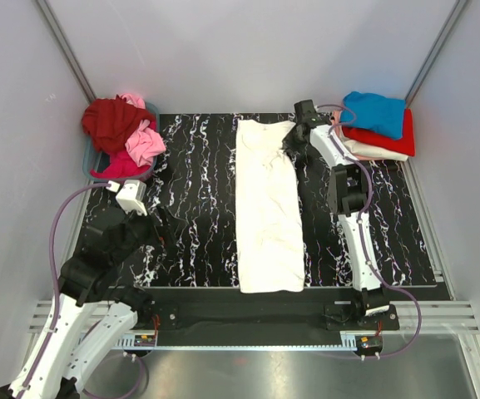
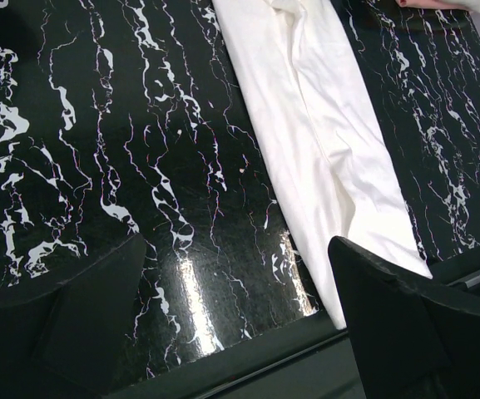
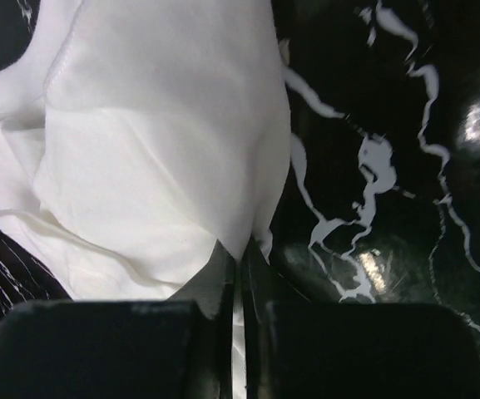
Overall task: Fold and stack the t-shirts
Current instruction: Fold the tshirt
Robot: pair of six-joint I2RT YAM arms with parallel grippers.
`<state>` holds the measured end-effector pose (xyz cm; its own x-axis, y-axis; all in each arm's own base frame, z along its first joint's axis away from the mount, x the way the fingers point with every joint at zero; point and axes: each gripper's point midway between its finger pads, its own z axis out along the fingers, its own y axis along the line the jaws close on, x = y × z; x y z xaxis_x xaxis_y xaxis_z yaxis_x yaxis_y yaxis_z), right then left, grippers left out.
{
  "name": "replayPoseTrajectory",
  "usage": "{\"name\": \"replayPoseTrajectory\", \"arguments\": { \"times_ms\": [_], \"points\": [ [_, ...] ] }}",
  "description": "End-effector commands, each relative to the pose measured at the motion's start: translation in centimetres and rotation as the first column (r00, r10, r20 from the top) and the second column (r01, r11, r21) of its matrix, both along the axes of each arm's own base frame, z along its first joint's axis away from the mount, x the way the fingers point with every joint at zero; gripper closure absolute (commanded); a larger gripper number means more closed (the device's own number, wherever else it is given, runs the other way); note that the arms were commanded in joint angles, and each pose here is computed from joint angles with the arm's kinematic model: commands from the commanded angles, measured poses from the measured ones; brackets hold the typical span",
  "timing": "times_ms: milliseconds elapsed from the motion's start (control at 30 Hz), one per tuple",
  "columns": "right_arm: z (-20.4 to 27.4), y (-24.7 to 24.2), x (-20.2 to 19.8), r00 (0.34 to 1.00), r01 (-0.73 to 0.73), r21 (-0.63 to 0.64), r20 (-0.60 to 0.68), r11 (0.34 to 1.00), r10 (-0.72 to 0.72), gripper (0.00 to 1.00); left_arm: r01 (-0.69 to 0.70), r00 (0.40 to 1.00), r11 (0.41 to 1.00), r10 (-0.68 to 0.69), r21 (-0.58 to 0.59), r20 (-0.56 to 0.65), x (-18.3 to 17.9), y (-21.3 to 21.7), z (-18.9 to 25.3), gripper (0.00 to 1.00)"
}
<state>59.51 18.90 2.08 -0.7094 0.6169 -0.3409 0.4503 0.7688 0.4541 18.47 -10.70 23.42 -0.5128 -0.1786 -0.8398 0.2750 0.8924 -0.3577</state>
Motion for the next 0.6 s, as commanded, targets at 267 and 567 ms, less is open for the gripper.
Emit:
{"name": "replayPoseTrajectory", "arguments": {
  "times_ms": [267, 567],
  "points": [
    [-0.7, 3.2, 0.4, 0.974, -0.226, 0.089, 0.033, 0.97, 0.224, 0.19, 0.013, 0.999, 1.0, -0.012, -0.017, 0.036, 0.7, -0.5, 0.6, 0.01],
    [9.6, -2.7, -4.3, 0.976, -0.183, -0.156, 0.093, 0.971, 0.199, 0.0, 0.045, 0.999, 0.999, -0.046, -0.007, -0.027, 1.1, -1.4, -0.7, 0.01]
  ]
}}
